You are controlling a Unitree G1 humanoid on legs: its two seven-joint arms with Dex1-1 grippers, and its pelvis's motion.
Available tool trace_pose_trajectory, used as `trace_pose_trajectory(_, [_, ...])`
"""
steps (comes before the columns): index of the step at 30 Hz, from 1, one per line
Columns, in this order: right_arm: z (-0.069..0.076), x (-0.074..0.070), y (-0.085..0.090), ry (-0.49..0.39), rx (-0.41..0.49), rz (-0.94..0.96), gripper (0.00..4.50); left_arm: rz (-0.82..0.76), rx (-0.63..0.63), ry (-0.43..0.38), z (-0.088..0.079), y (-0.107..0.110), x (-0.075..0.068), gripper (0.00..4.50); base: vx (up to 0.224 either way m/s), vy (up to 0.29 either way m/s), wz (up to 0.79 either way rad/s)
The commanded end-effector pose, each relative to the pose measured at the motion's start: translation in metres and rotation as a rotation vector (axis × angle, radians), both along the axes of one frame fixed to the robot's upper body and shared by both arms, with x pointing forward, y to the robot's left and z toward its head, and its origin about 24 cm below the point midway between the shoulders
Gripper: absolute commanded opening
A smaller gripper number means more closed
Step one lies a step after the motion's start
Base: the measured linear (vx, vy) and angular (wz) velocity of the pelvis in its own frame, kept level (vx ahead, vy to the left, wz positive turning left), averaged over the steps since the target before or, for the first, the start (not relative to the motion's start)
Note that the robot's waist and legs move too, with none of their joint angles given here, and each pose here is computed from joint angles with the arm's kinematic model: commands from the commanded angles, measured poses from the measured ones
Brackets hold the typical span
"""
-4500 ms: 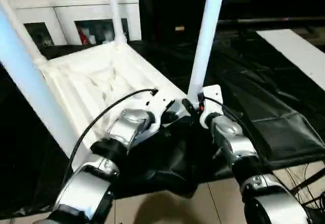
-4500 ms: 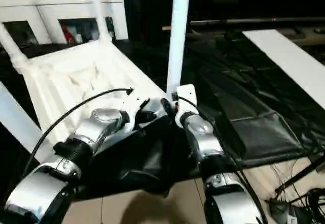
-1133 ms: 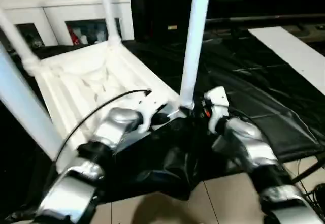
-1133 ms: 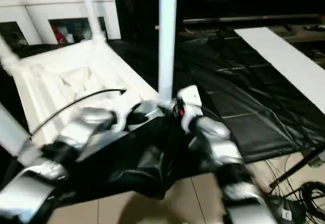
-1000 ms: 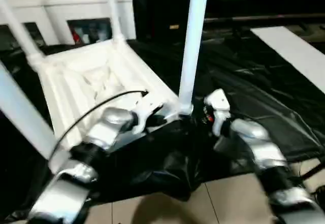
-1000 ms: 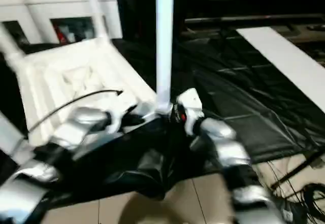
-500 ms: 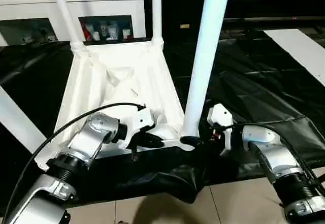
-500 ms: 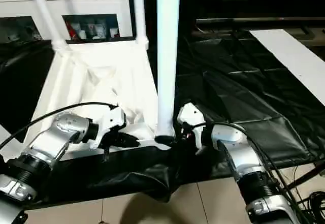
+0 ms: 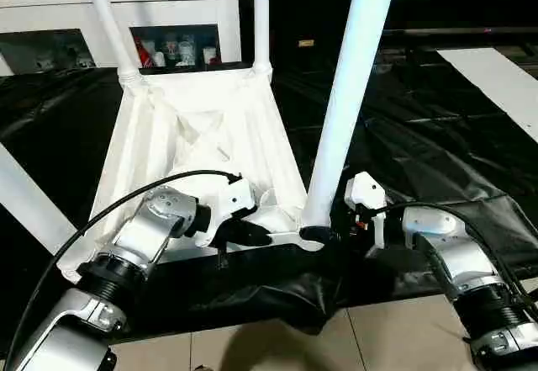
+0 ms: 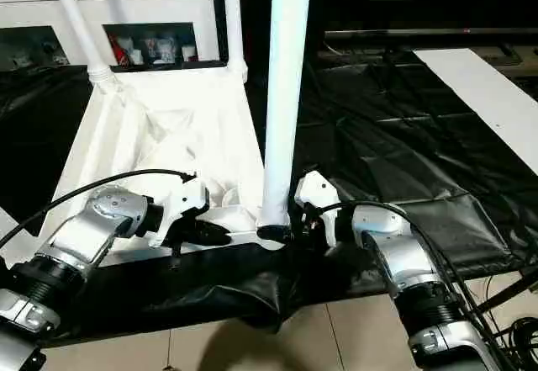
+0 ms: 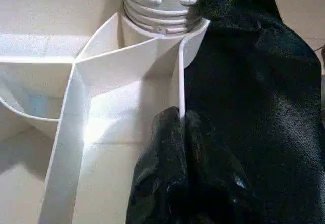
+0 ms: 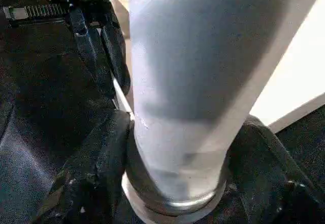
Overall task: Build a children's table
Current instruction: Rotate leg to tighten
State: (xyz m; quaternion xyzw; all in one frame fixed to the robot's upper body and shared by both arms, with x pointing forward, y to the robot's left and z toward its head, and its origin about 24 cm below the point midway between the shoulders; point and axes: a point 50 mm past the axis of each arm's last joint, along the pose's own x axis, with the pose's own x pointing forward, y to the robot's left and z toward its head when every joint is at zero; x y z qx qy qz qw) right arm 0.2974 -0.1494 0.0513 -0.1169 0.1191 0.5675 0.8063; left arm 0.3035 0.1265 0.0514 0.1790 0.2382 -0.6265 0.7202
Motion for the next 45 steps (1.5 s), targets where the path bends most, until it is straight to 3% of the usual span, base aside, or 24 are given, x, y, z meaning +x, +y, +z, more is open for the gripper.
trace_pose_trajectory(1, [-0.001, 0.0, 0.0, 0.007, -0.021, 0.014, 2.52, -0.064, 0.02, 0.043, -0.008, -0.006, -0.009, 0.0, 0.0, 0.0, 0.0])
trace_pose_trajectory(9, [-0.012, 0.004, 0.0, 0.023, -0.013, -0.129, 2.52, 0.063, 0.03, 0.029, -0.014, -0.006, -0.001, 0.0, 0.0, 0.0, 0.0])
trace_pose_trajectory(12, [-0.024, 0.015, 0.006, 0.033, 0.007, -0.37, 2.51, 0.27, 0.031, -0.031, -0.019, -0.017, 0.017, 0.0, 0.0, 0.0, 0.0])
trace_pose_trajectory(17, [-0.03, 0.034, 0.025, 0.058, 0.048, -0.724, 2.51, 0.494, 0.023, -0.032, -0.021, -0.044, 0.036, 0.0, 0.0, 0.0, 0.0])
trace_pose_trajectory(24, [-0.032, 0.05, 0.038, 0.099, 0.042, -0.99, 2.51, 0.649, 0.024, -0.078, -0.021, -0.057, 0.049, 0.0, 0.0, 0.0, 0.0])
trace_pose_trajectory(26, [-0.031, 0.051, 0.042, 0.096, 0.045, -0.997, 2.51, 0.655, 0.032, -0.092, -0.021, -0.057, 0.05, 0.0, 0.0, 0.0, 0.0])
trace_pose_trajectory(33, [-0.014, 0.05, 0.059, 0.076, 0.229, -0.815, 2.51, 0.585, 0.041, -0.106, -0.02, -0.048, 0.049, 0.0, 0.0, 0.0, 0.0])
trace_pose_trajectory(34, [-0.009, 0.048, 0.059, 0.058, 0.255, -0.754, 2.96, 0.556, 0.033, -0.107, -0.02, -0.045, 0.048, 0.0, 0.0, 0.0, 0.0])
trace_pose_trajectory(37, [-0.002, 0.045, 0.051, 0.042, 0.282, -0.673, 2.9, 0.501, 0.046, -0.09, -0.022, -0.036, 0.043, 0.0, 0.0, 0.0, 0.0])
trace_pose_trajectory(38, [0.002, 0.043, 0.045, 0.039, 0.297, -0.615, 3.29, 0.464, 0.051, -0.076, -0.023, -0.031, 0.041, 0.0, 0.0, 0.0, 0.0])
trace_pose_trajectory(40, [0.006, 0.039, 0.04, 0.037, 0.294, -0.549, 3.35, 0.428, 0.057, -0.06, -0.025, -0.027, 0.038, 0.0, 0.0, 0.0, 0.0])
trace_pose_trajectory(43, [0.007, 0.031, 0.025, 0.0, 0.196, -0.416, 3.44, 0.344, 0.055, -0.037, -0.025, -0.02, 0.031, 0.0, 0.0, 0.0, 0.0])
trace_pose_trajectory(45, [0.007, 0.027, 0.021, -0.002, 0.178, -0.373, 3.44, 0.321, 0.058, -0.026, -0.025, -0.018, 0.028, 0.0, 0.0, 0.0, 0.0])
